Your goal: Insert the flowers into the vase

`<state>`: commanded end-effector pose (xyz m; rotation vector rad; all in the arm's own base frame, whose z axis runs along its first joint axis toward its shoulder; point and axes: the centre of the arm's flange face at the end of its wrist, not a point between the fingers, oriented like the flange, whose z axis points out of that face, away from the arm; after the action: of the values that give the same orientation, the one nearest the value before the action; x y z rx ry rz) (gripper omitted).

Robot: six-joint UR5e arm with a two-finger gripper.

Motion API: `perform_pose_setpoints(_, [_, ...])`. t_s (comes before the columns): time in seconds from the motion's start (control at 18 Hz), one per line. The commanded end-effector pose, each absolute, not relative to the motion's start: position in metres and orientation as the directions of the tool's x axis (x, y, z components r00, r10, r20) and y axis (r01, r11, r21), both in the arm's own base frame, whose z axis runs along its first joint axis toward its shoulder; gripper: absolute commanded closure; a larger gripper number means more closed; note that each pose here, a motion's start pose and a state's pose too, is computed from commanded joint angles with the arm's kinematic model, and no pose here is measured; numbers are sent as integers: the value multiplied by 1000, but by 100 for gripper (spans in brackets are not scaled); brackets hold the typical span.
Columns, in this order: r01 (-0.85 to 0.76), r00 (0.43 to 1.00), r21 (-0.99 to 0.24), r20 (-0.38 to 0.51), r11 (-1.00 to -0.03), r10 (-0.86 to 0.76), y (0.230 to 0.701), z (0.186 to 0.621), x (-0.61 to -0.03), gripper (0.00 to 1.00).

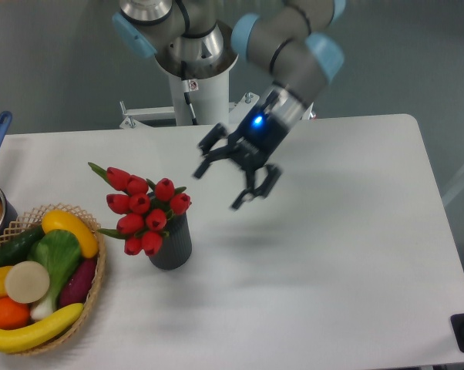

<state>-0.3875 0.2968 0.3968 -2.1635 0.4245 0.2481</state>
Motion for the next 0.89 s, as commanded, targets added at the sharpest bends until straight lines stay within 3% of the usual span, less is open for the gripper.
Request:
perform_pose_setpoints(0.28, [-401,876,-539,-462,-741,-138,253,462,-422,0])
perform_pose_setpoints(0.44, [-400,850,-385,-495,-832,-179,239,480,-426,0])
perform_pose_setpoints(0.67, [-552,778,-185,-466,-813,-421,224,488,-431,0])
perform_pose_setpoints(0.89, [-656,710,-107,-423,-747,-563,192,488,-440,0])
